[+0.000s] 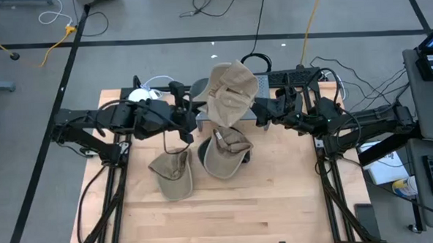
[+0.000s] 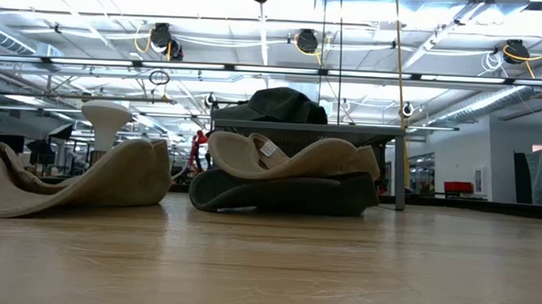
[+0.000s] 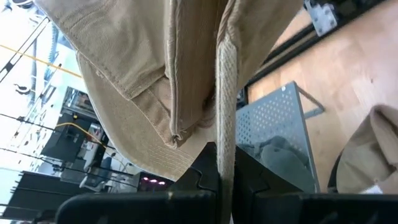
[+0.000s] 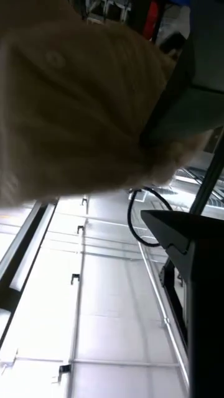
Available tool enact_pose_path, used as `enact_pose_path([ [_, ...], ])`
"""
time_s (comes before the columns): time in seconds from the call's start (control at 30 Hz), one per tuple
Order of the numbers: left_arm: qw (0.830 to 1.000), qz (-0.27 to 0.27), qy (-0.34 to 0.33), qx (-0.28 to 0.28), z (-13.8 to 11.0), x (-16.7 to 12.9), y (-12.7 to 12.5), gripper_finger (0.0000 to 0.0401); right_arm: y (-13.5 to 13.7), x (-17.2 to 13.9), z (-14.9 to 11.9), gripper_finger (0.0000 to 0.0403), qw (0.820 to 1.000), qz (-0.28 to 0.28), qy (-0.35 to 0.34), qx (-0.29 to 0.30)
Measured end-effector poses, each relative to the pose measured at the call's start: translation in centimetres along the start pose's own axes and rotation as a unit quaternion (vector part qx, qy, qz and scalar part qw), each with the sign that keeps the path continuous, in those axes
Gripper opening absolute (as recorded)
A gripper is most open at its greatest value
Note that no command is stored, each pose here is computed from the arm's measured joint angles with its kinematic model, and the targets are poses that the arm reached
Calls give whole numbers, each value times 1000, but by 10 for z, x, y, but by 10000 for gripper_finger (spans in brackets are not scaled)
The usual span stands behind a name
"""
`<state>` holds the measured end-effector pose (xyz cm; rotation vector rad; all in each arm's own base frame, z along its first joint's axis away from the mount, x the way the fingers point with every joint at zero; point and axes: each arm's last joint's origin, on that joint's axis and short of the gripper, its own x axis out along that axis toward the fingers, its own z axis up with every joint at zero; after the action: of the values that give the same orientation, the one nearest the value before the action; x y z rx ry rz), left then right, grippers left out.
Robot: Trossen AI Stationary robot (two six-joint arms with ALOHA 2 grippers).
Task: Pick & Place hat
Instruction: Put the bottom right brown cap on the shelf
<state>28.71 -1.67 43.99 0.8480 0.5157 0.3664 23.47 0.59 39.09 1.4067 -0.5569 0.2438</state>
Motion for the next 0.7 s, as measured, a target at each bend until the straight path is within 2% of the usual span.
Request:
enact_pose_path([
  [0.23,999,-24,14,30,-1,2,-9,8,-2,0,-1,171,999,-11,2,38],
  [0.5,998,-41,32,48,-4,0,-14,8,-12,-1,-4,171,994,-66,-5,92],
  [0.7,997,-47,43,32,-7,0,-15,8,-18,-3,-7,161,989,-97,-11,107],
])
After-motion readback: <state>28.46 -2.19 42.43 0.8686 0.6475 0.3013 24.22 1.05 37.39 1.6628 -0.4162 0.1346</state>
